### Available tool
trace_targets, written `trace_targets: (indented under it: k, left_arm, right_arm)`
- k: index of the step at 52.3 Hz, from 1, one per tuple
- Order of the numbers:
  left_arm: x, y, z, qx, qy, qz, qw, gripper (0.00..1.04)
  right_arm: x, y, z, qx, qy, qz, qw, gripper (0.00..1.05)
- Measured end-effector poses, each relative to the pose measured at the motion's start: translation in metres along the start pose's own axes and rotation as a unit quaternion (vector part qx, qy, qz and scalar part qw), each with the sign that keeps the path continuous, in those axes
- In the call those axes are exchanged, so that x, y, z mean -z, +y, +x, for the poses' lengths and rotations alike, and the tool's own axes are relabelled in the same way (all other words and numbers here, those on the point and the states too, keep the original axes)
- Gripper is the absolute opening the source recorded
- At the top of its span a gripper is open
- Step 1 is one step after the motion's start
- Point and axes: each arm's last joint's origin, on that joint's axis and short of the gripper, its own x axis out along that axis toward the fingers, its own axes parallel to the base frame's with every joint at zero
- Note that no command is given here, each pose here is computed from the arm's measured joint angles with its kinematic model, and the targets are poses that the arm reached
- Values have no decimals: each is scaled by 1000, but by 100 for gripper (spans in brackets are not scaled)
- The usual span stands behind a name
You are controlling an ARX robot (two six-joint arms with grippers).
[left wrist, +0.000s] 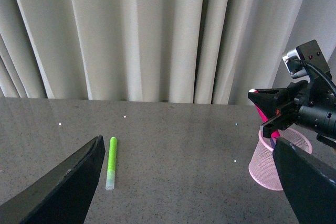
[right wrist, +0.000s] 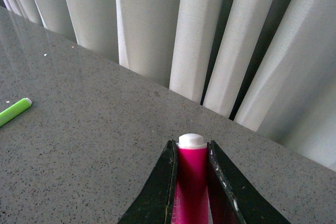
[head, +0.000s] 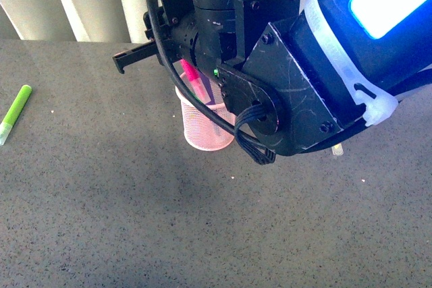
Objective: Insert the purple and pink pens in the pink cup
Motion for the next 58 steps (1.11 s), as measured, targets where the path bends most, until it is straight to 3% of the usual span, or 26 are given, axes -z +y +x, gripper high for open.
trace_targets:
  k: [8,13,23,32,37,45,55,58]
  left_arm:
    - [0,0,0,0,0,0,1000,98]
    - [0,0,0,0,0,0,1000,98]
    - [0,0,0,0,0,0,1000,98]
    - [0,0,0,0,0,0,1000,98]
    - [0,0,0,0,0,0,1000,98]
    - [0,0,0,0,0,0,1000,98]
    - [0,0,0,0,0,0,1000,98]
    - [0,0,0,0,0,0,1000,98]
  right_arm:
    - [9,0,-6,4,11,1,1000,11]
    - [13,-1,-9,11,18,5,1000,35]
    - [9,-5,-17,25,18,14,999,66]
    - [-21,-18,-39,56,-8,30,998,99]
    - [-49,-42,-70,112,10,73,991,98]
    - [-72,-64,-102,140,2,120,983,98]
    - [-70,-63,-102,139,6,127,982,98]
    - [-66,-64,-108,198,-30,107,974,89]
